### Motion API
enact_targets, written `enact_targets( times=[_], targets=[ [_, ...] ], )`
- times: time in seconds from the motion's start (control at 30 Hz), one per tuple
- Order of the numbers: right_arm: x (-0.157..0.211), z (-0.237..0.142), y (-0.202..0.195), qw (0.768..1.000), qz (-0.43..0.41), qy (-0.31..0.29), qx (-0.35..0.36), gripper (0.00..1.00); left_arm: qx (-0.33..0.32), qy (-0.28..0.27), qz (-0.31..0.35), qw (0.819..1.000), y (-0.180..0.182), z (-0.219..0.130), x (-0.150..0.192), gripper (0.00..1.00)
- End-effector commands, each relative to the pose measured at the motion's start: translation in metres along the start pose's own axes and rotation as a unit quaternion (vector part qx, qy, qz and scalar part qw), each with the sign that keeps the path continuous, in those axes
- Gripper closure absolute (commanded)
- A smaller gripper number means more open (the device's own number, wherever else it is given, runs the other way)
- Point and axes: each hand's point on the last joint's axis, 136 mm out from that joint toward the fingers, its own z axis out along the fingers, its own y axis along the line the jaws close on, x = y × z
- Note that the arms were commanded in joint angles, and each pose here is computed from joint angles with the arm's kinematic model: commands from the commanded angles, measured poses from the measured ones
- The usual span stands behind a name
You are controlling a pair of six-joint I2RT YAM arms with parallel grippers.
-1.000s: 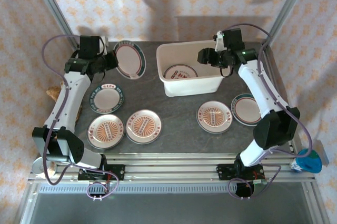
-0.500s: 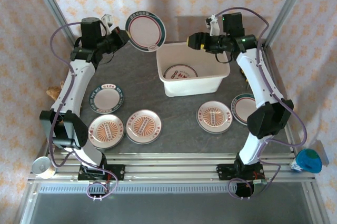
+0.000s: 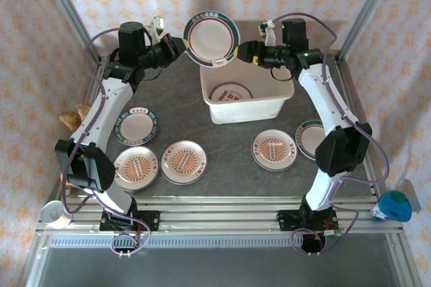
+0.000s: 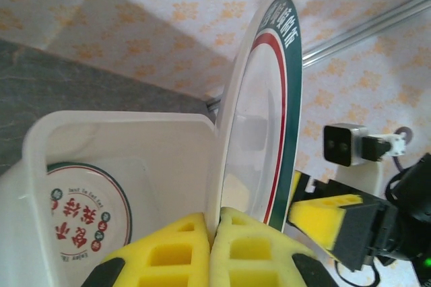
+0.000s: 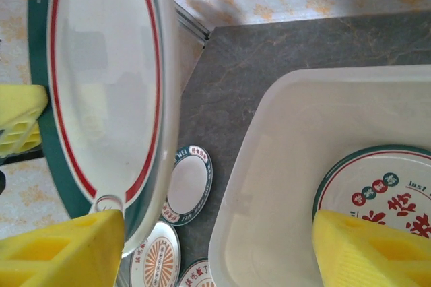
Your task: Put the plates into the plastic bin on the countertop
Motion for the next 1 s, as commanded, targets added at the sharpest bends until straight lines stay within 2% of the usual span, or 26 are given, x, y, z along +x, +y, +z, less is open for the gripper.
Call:
enact_targets(
  times=[0.0,0.17,0.5,0.97],
  targets=[
    [-0.011,-0.009,0.016,0.999,-0.013,-0.028,-0.012,0.29,0.053,-0.006,0.012,0.998,-0.026,0.004,-0.002,1.0],
    [-0.012,-0.009,0.017,0.998,-0.001,-0.051,-0.026,0.38,0.059,-0.001,0.01,0.998,-0.029,0.008,0.004,1.0],
    [-0.012,-0.009,0.016,0.996,0.035,-0.079,-0.04,0.64,0.06,-0.004,-0.001,0.998,-0.024,0.007,0.012,1.0],
    [-0.016,-0.009,0.018,0.991,0.07,-0.095,-0.063,0.83,0.062,0.0,-0.006,0.998,-0.023,0.012,0.02,1.0]
  ],
)
